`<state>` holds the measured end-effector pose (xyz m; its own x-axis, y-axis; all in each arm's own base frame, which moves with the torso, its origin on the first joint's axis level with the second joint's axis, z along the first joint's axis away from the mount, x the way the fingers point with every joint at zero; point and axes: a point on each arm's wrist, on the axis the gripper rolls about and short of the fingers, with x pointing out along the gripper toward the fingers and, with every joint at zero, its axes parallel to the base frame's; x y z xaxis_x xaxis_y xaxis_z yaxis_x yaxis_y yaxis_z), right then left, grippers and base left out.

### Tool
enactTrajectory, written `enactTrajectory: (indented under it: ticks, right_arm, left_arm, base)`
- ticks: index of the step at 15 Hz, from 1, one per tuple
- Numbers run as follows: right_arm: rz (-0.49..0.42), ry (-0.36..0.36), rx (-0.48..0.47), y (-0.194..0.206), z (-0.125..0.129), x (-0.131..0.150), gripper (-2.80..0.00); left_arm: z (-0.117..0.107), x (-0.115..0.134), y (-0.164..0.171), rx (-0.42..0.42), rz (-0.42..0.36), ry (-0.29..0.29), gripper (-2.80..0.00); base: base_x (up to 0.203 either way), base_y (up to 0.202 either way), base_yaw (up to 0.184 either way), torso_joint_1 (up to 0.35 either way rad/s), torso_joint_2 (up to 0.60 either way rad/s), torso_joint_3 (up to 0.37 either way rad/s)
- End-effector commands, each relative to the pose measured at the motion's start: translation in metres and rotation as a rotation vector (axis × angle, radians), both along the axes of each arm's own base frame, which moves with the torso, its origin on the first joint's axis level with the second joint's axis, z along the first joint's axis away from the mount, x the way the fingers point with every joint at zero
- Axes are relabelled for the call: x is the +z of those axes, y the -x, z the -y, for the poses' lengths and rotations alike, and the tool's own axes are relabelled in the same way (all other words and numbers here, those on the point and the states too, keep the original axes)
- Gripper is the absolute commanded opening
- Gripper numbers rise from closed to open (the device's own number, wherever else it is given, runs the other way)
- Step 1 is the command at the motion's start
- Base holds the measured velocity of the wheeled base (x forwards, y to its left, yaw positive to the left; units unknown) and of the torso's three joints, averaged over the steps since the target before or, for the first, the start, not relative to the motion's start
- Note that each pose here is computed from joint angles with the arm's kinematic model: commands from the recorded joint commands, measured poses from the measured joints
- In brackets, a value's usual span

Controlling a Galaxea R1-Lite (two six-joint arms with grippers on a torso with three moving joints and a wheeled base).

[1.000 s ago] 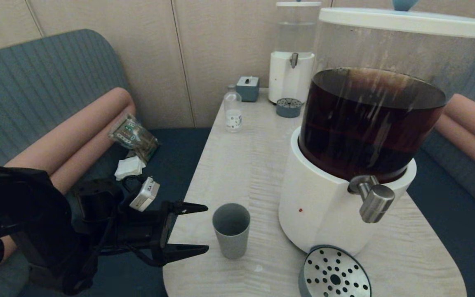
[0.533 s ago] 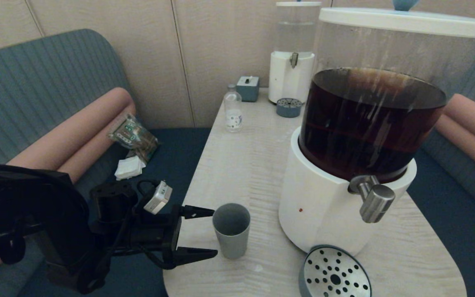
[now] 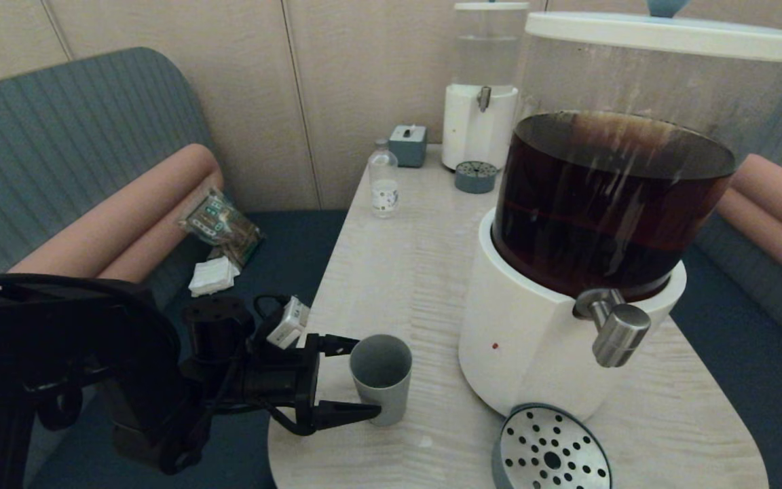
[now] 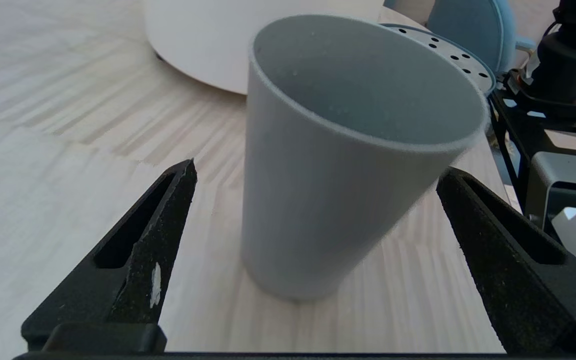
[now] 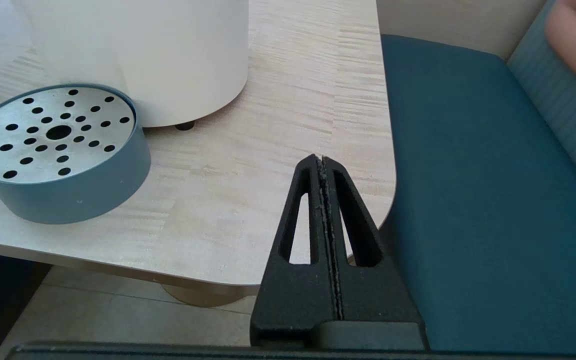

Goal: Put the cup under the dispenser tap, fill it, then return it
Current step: Pick up the cup

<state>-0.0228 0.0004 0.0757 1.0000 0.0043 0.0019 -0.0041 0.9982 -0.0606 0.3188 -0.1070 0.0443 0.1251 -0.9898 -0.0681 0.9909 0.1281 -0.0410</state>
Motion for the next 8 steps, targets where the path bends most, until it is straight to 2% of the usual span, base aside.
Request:
enactTrajectory:
  ticks: [1,8]
  right_arm:
    - [-0.007,0.001,0.000,-0.001,0.000,-0.003,-2.80]
    - [-0.007,0.001,0.000,-0.001,0.000,-0.003,-2.80]
  left_arm:
    - [0.006,-0.002,-0.001,-0.015,0.005,0.001,0.00]
    - [0.021,-0.008,-0.007,-0.033,0.003,-0.001,0.00]
  base:
    - [0.000,0.000,0.000,0.000,0.00,0.000]
    - [0.000,0.000,0.000,0.000,0.00,0.000]
